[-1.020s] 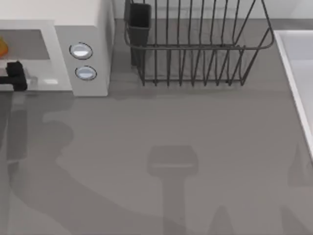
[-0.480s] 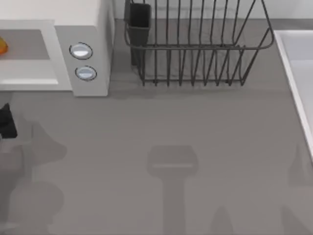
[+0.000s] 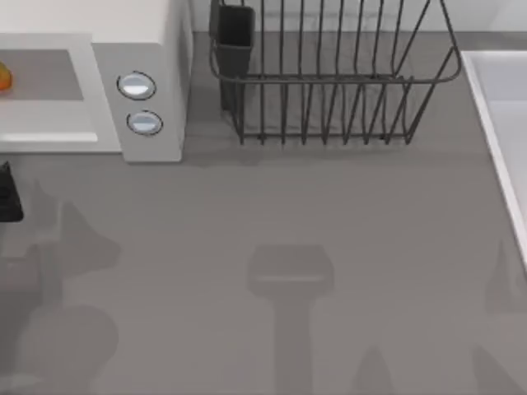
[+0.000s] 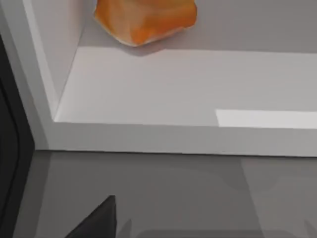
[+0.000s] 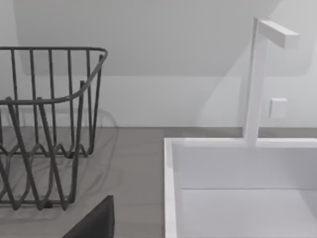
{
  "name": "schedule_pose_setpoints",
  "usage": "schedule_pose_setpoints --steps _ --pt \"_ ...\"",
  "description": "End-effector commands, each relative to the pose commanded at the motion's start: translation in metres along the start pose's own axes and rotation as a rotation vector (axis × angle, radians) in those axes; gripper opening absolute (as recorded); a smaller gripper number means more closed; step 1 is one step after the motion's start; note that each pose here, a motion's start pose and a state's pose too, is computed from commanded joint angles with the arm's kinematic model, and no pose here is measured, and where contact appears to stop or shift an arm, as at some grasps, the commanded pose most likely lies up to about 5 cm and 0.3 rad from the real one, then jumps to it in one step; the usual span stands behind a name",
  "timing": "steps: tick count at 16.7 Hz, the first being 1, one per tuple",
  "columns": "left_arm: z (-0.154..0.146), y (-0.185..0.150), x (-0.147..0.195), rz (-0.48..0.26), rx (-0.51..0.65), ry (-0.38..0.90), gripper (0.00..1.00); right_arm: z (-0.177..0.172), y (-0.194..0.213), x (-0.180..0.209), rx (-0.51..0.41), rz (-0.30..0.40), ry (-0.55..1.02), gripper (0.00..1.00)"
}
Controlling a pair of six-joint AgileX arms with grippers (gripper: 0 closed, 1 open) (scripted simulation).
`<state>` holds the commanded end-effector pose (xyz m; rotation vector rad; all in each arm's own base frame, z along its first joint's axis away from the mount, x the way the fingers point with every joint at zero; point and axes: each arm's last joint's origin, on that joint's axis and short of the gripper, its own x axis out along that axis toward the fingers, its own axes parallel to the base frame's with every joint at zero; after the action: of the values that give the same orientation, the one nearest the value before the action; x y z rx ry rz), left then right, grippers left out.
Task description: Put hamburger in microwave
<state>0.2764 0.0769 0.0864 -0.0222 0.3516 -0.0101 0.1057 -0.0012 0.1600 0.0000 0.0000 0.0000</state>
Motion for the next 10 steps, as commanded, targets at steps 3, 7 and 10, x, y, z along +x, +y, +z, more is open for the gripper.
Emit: schedule_pose_setpoints --steps 3,7,10 --pt "0.024 0.000 -0.006 -0.002 -0.002 0.008 1.00 0.000 0.000 0.000 0.000 0.000 0.000 1.00" --pt "0.055 -0.002 -0.021 -0.007 -0.013 0.044 1.00 0.000 0.000 0.000 0.000 0.000 0.000 1.00" --pt "0.075 -0.004 -0.032 -0.007 -0.006 0.024 1.00 0.000 0.000 0.000 0.000 0.000 0.000 1.00"
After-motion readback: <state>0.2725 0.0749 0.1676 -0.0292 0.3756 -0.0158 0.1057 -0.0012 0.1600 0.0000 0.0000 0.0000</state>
